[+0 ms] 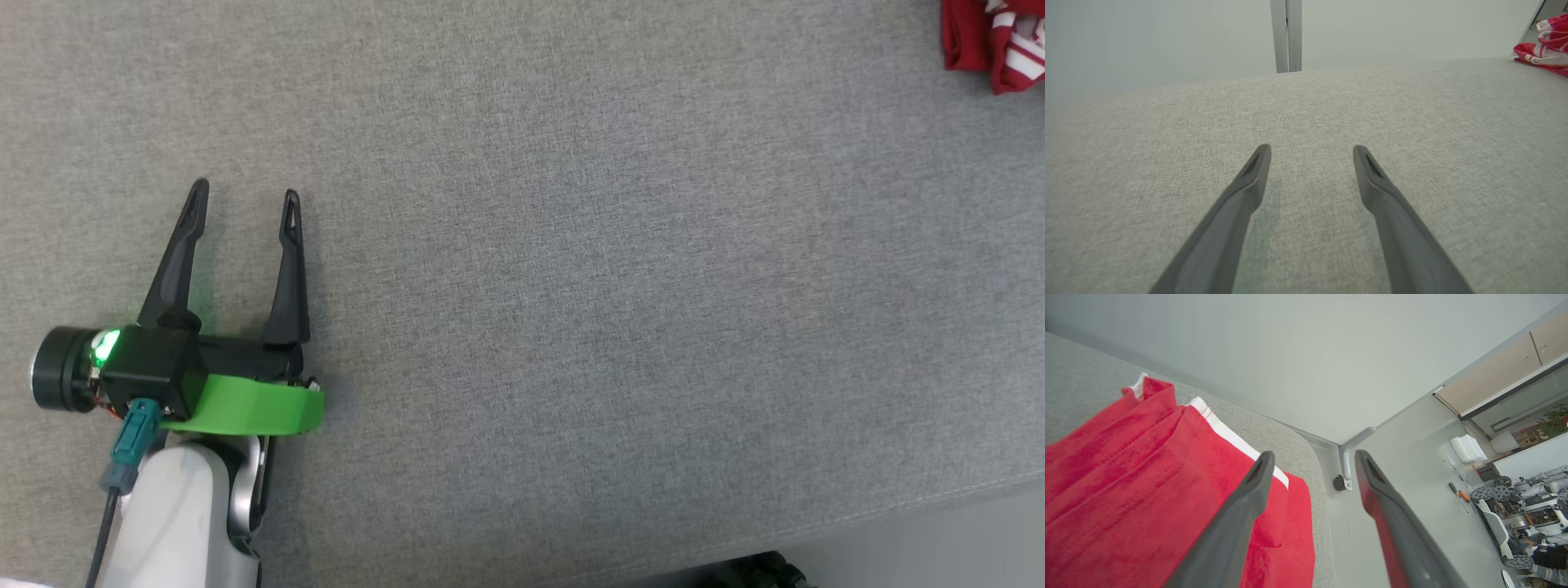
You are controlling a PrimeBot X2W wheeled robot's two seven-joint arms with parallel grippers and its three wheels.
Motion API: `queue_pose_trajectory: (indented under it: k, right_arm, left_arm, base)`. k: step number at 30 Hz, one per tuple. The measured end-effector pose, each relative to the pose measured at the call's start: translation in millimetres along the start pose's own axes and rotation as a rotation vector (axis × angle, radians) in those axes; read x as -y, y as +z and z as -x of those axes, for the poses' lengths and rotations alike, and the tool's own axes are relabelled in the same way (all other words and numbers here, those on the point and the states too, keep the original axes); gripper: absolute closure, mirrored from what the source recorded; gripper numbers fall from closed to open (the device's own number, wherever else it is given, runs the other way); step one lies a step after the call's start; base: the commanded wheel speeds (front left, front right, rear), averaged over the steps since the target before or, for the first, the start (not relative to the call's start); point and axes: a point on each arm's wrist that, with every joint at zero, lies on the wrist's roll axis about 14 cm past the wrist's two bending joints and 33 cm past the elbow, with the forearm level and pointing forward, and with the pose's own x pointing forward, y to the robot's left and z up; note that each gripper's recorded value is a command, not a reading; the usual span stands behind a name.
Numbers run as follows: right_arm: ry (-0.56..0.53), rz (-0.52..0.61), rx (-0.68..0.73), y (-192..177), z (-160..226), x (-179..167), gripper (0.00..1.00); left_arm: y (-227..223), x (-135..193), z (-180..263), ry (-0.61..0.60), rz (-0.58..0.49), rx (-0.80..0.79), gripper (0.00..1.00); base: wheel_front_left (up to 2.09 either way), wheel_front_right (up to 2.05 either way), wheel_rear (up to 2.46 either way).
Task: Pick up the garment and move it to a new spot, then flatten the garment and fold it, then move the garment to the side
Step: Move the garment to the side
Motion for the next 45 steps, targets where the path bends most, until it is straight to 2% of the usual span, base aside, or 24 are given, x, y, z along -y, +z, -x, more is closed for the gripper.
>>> queue_pose_trajectory:
  k: [9, 21, 27, 35, 45]
  right_arm:
    - [0.098, -0.116, 0.240, 72, 24, -39, 0.00]
    - [0.235, -0.310, 0.461, 118, 105, -112, 0.00]
    - [0.268, -0.418, 0.519, 126, 147, -136, 0.00]
    - [0.282, -0.544, 0.540, 118, 192, -160, 0.00]
    - [0.260, -0.628, 0.528, 95, 237, -173, 0.00]
  left_arm:
    - [14, -13, 26, 0.077, 0.007, 0.008, 0.00]
    - [43, -31, 79, 0.188, 0.012, 0.040, 0.00]
    - [63, -39, 105, 0.233, 0.005, 0.083, 0.00]
    - [76, -45, 131, 0.277, 0.003, 0.116, 0.00]
    - [81, -44, 149, 0.294, 0.018, 0.136, 0.00]
  base:
    - [0.00, 0.00, 0.00]
    - [0.00, 0.00, 0.00]
    - [0.00, 0.00, 0.00]
    - [0.00, 0.00, 0.00]
    - [0.00, 0.00, 0.00]
